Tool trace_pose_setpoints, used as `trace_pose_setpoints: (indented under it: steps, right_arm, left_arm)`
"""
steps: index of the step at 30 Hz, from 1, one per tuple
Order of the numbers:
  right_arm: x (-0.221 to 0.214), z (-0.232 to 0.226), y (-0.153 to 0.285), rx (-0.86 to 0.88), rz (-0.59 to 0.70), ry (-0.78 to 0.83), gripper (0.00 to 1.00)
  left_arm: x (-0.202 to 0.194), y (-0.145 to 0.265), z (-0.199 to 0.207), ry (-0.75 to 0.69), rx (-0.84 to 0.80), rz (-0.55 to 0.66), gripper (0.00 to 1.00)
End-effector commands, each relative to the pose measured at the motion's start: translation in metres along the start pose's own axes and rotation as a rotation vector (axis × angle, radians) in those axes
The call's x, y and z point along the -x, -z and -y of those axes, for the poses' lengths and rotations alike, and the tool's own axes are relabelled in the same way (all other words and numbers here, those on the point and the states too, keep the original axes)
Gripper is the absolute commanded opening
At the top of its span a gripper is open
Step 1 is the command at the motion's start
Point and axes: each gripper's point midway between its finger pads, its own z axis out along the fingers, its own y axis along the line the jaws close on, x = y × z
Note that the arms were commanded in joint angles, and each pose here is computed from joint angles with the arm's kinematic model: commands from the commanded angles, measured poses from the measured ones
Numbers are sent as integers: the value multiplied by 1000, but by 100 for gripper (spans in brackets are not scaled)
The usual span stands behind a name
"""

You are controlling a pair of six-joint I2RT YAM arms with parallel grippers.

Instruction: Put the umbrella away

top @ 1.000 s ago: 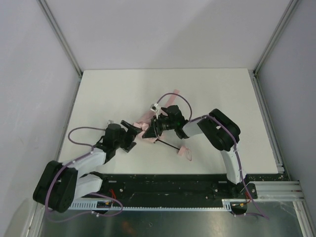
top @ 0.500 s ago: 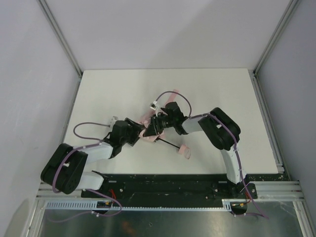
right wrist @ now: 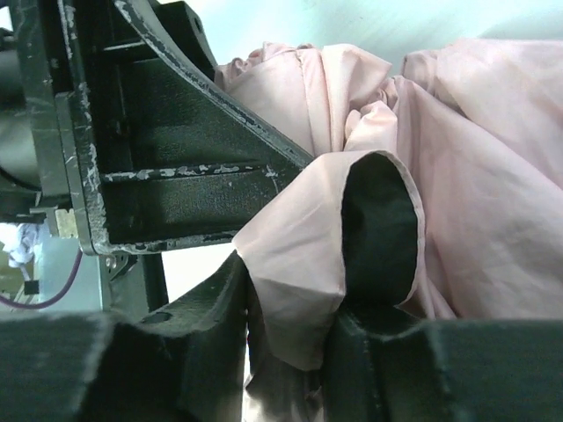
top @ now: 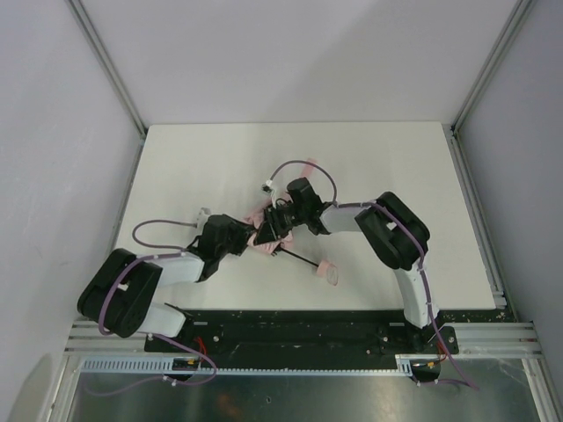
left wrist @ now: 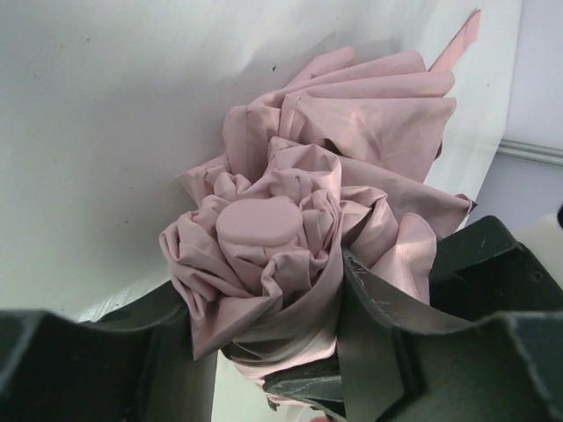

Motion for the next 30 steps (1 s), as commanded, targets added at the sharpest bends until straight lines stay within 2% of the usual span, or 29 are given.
trace_pose_setpoints:
  steps: [1,3,5,9,15,18,25,30]
  right_arm:
    - [-57,1,29,-180,-223,-217,41]
    - [-38,-4,39,-237,-200,-154,58]
    - [-21,-11,52,-302,-172,-74,71]
    - [0,-14,78,-470,-140,131,79]
    - [10,-33,73,-739,-94,560,81]
    - [14,-41,60,-819,-48,701,82]
    - [2,-30,21,-855,-36,807,79]
    - [-21,10,12,-947,-89,794,68]
  left_arm:
    - [-4,6,-57,-108,163,0,1]
    - [-8,9,-60,-97,173,-25,0]
    - [-12,13,-63,-82,198,-49,0]
    - [-18,22,-66,-66,275,-101,0]
    - [-23,30,-62,-42,295,-149,0]
    - [-28,33,-65,-17,308,-192,0]
    - [-32,38,-65,18,320,-237,0]
    - [-34,42,-60,38,314,-254,0]
